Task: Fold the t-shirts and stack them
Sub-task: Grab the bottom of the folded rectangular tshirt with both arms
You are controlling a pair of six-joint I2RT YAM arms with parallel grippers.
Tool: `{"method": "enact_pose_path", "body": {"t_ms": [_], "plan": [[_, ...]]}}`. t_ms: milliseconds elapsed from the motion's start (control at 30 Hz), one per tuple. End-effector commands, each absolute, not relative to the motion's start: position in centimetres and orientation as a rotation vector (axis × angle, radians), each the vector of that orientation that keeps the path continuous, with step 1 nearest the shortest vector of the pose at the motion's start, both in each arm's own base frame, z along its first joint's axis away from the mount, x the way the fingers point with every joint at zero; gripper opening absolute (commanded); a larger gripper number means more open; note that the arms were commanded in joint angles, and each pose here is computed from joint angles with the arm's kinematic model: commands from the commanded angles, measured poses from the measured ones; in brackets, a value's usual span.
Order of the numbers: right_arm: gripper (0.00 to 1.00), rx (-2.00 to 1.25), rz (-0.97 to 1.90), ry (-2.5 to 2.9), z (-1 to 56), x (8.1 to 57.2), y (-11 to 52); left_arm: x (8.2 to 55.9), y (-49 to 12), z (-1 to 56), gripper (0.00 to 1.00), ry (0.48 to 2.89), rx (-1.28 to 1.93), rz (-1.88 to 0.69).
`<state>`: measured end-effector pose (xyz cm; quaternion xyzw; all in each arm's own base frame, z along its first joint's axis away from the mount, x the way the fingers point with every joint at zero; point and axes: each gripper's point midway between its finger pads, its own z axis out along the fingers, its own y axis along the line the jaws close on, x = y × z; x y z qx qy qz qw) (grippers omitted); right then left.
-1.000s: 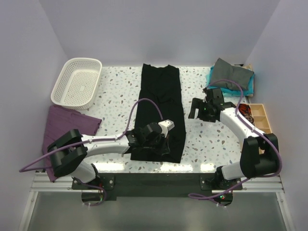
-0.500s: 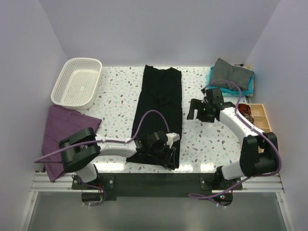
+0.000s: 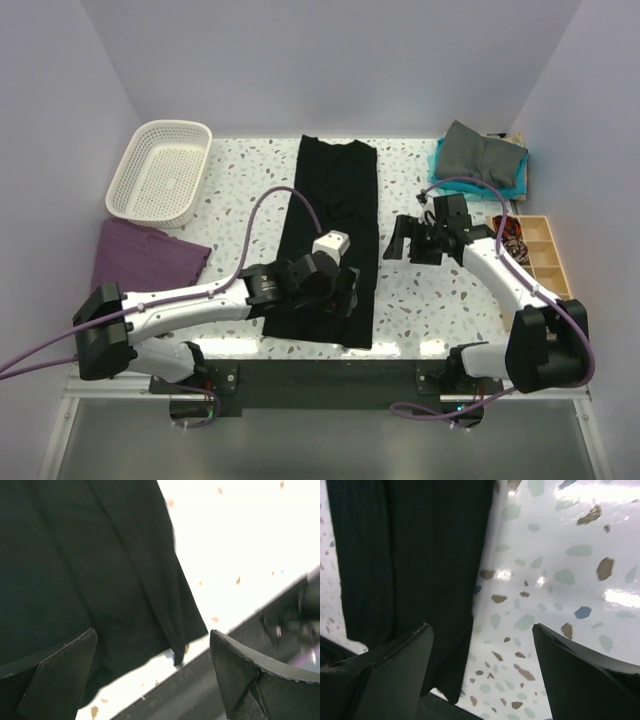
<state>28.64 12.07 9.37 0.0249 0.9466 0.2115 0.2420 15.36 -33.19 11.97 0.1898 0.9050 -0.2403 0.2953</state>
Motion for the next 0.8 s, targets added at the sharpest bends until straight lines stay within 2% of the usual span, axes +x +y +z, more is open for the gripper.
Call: {"method": "enact_pose_path", "body": {"t_ms": [0,100,233,467,767], "plan": [[0.83,-0.008,0.816,2.574,10.9,25.3,14.8,20.2,-28.7,14.5,1.00,2.295,0.337,-0.347],[0.80,-0.062,0.888,2.556,12.0,23.9,16.4,22.6,-27.5,14.4,1.00,2.283,0.287,-0.304],[0.80,-0.057,0.814,2.558,12.1,23.0,16.3,24.3,-29.6,14.3,0.98,2.244,0.374,-0.474],[0.81,-0.018,0.726,2.563,11.6,23.1,15.1,23.4,-34.6,12.9,0.83,2.230,0.560,-0.693],[0.81,0.006,0.678,2.597,10.0,22.3,14.3,22.1,-37.9,10.6,0.75,2.207,0.639,-0.899]]}}
